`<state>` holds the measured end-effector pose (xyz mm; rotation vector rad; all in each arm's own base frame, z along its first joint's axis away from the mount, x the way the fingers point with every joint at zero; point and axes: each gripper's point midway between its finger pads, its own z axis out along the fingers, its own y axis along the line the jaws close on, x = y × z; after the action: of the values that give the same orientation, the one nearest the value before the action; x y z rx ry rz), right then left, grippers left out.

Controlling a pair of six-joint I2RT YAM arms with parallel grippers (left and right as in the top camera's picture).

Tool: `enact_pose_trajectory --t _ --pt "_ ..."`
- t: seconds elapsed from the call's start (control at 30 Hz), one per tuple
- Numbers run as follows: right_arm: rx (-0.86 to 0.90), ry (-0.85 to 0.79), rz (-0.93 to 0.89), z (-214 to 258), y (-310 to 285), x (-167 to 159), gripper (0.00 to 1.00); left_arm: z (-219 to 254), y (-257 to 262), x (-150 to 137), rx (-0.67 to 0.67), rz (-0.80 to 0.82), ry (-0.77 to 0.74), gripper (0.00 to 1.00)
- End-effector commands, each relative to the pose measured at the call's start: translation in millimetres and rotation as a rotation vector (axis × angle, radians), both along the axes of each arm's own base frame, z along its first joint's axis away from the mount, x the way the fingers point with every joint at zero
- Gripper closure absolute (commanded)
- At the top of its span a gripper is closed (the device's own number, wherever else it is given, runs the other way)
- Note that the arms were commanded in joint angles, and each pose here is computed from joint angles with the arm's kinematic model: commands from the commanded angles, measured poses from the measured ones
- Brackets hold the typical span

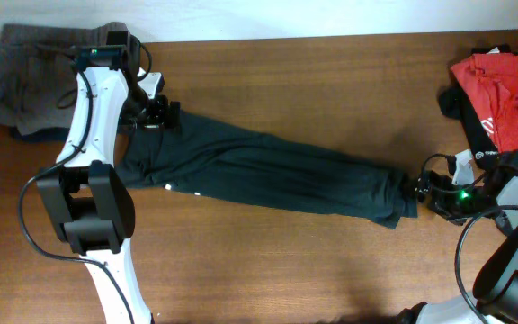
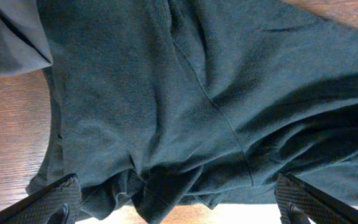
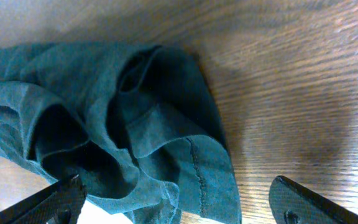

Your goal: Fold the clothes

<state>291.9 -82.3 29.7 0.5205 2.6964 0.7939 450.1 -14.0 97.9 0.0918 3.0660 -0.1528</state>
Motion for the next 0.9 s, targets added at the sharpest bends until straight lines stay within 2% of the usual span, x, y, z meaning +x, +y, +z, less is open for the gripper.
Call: enact_pose_trajectory --t 0.0,0.53,0.87 --pt "0.019 -0.004 0.012 -4 4 -2 0.01 9 -1 3 -0.018 -0.005 -0.026 0.01" --pt "0.132 -0.062 0.021 -6 27 0 0.01 9 -1 4 -0.018 -0.004 -0.030 0.01" --pt "0.157 -0.075 0.206 -3 84 8 0.01 10 -6 5 -0.036 -0.011 -0.034 0.01"
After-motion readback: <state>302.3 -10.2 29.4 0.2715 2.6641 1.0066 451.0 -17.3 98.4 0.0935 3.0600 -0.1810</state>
